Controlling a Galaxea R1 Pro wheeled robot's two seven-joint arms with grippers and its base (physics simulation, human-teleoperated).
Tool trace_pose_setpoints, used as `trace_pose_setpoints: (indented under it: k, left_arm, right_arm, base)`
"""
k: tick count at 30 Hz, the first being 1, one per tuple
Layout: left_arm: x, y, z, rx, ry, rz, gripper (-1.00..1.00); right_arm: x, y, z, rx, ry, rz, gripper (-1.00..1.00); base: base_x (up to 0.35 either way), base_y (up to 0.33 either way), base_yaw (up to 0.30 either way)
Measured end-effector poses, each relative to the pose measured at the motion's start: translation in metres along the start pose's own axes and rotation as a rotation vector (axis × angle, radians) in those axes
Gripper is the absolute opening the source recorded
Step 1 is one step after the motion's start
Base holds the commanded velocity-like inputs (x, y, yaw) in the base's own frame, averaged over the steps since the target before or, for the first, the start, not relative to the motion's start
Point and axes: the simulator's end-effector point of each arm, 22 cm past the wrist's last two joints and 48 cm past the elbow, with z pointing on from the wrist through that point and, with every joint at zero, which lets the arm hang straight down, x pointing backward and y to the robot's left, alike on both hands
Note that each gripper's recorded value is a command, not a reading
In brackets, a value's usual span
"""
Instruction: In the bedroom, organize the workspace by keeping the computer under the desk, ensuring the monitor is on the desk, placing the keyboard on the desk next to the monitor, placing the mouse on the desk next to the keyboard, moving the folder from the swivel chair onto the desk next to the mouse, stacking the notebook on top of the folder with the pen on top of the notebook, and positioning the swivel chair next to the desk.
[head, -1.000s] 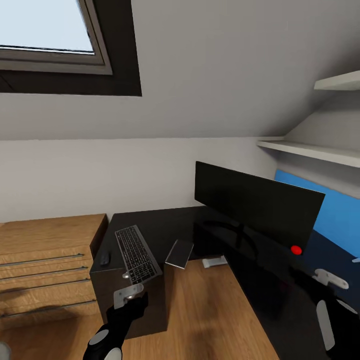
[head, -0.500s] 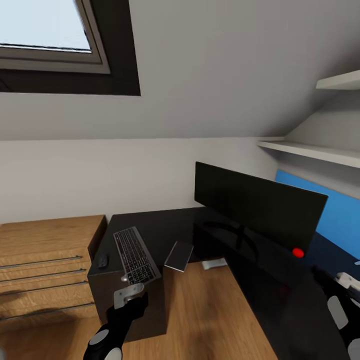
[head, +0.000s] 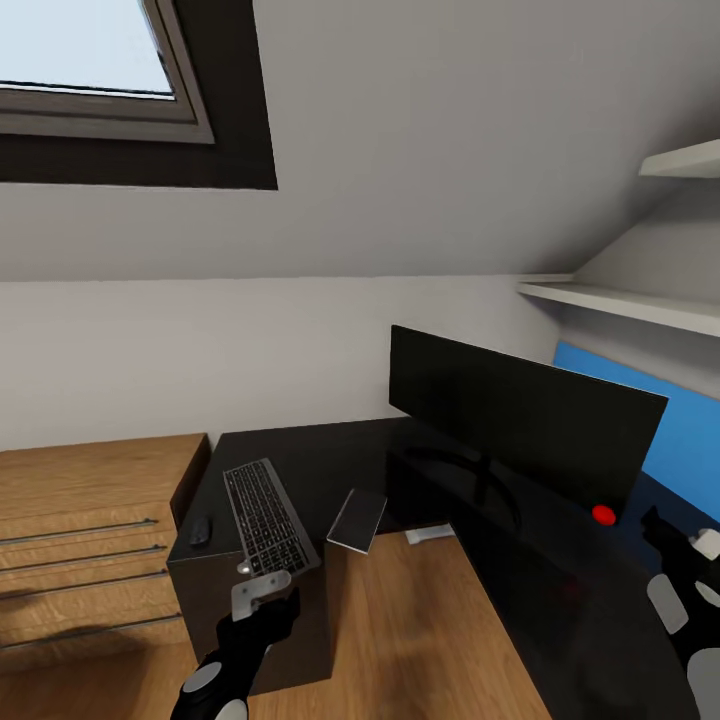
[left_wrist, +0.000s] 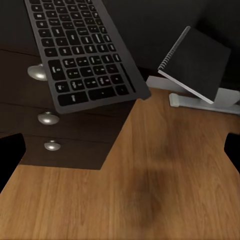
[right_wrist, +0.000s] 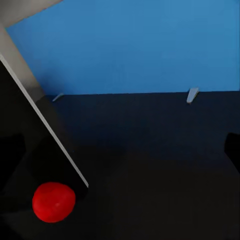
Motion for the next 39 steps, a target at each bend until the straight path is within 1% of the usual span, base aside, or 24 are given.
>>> trace_pose_setpoints:
  k: [4,6,12,16,21,27,29,33,39]
  left_arm:
    - [0.003,-0.001,0.000,0.000,0.006,0.002,1.00]
    - [0.010,-0.010,-0.002,0.020,0.016,0.019,1.00]
    - [0.018,-0.021,-0.005,0.043,0.026,0.041,1.00]
    - [0.019,-0.023,-0.006,0.046,0.027,0.044,1.00]
    - [0.019,-0.023,-0.006,0.047,0.028,0.044,1.00]
    - [0.019,-0.023,-0.006,0.046,0.026,0.044,1.00]
    - [0.018,-0.023,-0.006,0.045,0.023,0.046,1.00]
    - [0.019,-0.023,-0.006,0.046,0.025,0.045,1.00]
    - [0.019,-0.023,-0.006,0.046,0.026,0.045,1.00]
  right_arm:
    - [-0.003,0.002,0.000,-0.003,-0.008,0.002,1.00]
    - [-0.002,0.004,-0.001,-0.006,-0.008,0.005,1.00]
    - [0.000,0.006,-0.002,-0.008,-0.006,0.007,1.00]
    - [0.006,0.014,-0.005,-0.016,0.000,0.015,1.00]
    - [0.007,0.020,-0.008,-0.021,-0.013,0.025,1.00]
    - [0.009,0.022,-0.010,-0.019,-0.013,0.031,1.00]
    - [0.007,0.022,-0.011,-0.021,-0.026,0.033,1.00]
    - [-0.005,0.018,-0.011,-0.014,-0.082,0.038,1.00]
    - [-0.008,0.016,-0.010,-0.009,-0.094,0.037,1.00]
  base:
    - [0.002,0.000,0.000]
    - [0.000,0.000,0.000]
    - [0.000,0.000,0.000]
    - [0.000,0.000,0.000]
    - [0.027,0.000,0.000]
    - [0.254,-0.023,0.000]
    - [0.266,-0.170,0.000]
    - [0.104,-0.079,0.000]
    - [0.019,-0.014,0.000]
